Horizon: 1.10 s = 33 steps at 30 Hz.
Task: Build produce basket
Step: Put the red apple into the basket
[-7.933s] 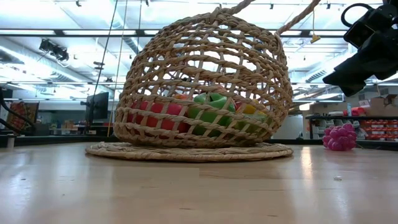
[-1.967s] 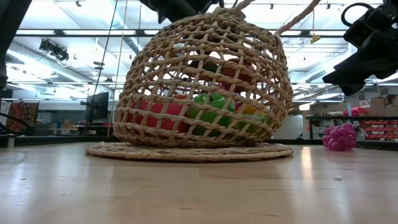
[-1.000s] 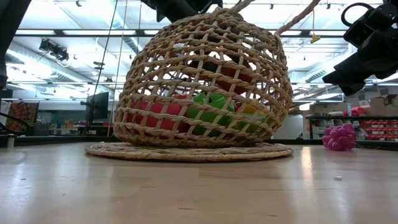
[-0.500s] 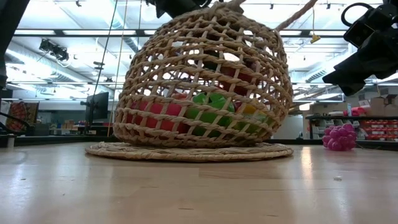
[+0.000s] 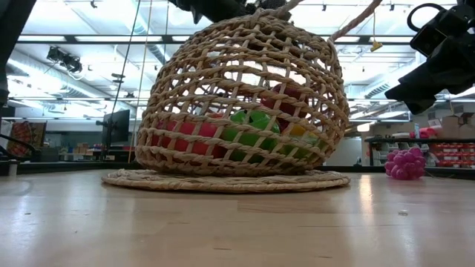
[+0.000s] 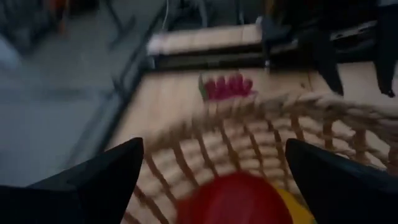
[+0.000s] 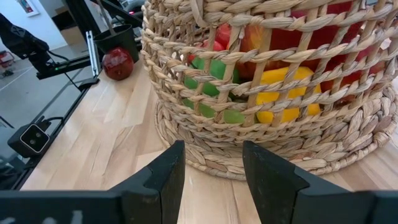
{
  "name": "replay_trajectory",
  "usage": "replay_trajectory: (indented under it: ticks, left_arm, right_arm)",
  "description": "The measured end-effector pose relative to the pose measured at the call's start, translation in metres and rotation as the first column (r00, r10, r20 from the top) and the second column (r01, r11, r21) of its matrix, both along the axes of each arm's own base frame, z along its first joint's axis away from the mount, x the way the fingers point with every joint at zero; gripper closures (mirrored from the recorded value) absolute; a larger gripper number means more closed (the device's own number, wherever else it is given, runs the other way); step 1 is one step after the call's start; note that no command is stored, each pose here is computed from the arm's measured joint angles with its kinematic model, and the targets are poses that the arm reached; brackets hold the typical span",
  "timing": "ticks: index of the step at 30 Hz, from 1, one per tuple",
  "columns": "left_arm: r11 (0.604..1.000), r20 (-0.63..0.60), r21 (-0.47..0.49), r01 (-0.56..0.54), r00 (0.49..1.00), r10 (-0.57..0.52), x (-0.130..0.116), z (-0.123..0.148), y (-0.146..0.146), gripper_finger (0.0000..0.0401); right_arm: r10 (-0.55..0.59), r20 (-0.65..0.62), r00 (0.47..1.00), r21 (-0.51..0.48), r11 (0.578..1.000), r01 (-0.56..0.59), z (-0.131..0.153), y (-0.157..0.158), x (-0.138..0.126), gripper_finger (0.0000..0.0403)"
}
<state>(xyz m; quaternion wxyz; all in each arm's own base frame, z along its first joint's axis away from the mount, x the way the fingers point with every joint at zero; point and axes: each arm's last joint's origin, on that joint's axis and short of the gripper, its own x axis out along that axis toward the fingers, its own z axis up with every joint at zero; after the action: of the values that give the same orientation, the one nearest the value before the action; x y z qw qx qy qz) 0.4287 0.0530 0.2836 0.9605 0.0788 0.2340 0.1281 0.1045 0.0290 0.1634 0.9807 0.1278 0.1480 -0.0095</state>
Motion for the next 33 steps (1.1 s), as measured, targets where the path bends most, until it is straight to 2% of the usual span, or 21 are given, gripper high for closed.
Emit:
replay_trajectory:
  ticks: [4, 11, 14, 18, 24, 29, 31, 33]
  left_arm:
    - [0.970, 0.014, 0.220, 0.102, 0.994, -0.108, -0.003, 0.018, -0.001, 0.0001]
    - [0.941, 0.025, 0.292, 0.173, 0.982, -0.188, -0.015, 0.041, -0.008, 0.0001]
    - [0.943, -0.032, 0.259, 0.209, 0.978, -0.208, -0.025, 0.044, -0.018, 0.0001]
    - [0.928, -0.059, 0.271, 0.257, 0.966, -0.251, -0.036, 0.055, -0.038, 0.0001]
    - [0.934, -0.002, 0.286, 0.215, 0.975, -0.224, -0.063, 0.087, -0.074, 0.0001]
    - [0.962, 0.036, 0.160, 0.222, 0.973, -0.230, -0.087, 0.102, -0.098, 0.0001]
    - [0.970, 0.008, 0.087, 0.227, 0.974, -0.228, -0.098, 0.102, -0.107, 0.0001]
    - [0.975, -0.070, 0.016, 0.221, 0.973, -0.220, -0.107, 0.095, -0.114, 0.0001]
  right_arm:
    - [0.000, 0.000, 1.000, 0.000, 1.000, 0.000, 0.000, 0.000, 0.000, 0.0236]
    - [0.000, 0.010, 1.000, 0.004, 1.000, 0.000, 0.001, 0.000, 0.000, 0.0236]
    - [0.000, 0.013, 1.000, 0.005, 1.000, -0.001, 0.001, 0.000, 0.000, 0.0236]
    - [0.000, 0.015, 1.000, 0.005, 1.000, 0.000, 0.001, 0.000, 0.000, 0.0236]
    - [0.000, 0.014, 1.000, 0.005, 1.000, -0.001, 0.001, 0.000, 0.000, 0.0236]
    - [0.000, 0.015, 1.000, 0.006, 1.000, 0.000, 0.001, 0.000, 0.000, 0.0236]
    - [0.000, 0.015, 1.000, 0.006, 1.000, 0.000, 0.001, 0.000, 0.000, 0.0236]
    - [0.000, 0.015, 1.000, 0.006, 1.000, 0.000, 0.001, 0.000, 0.000, 0.0236]
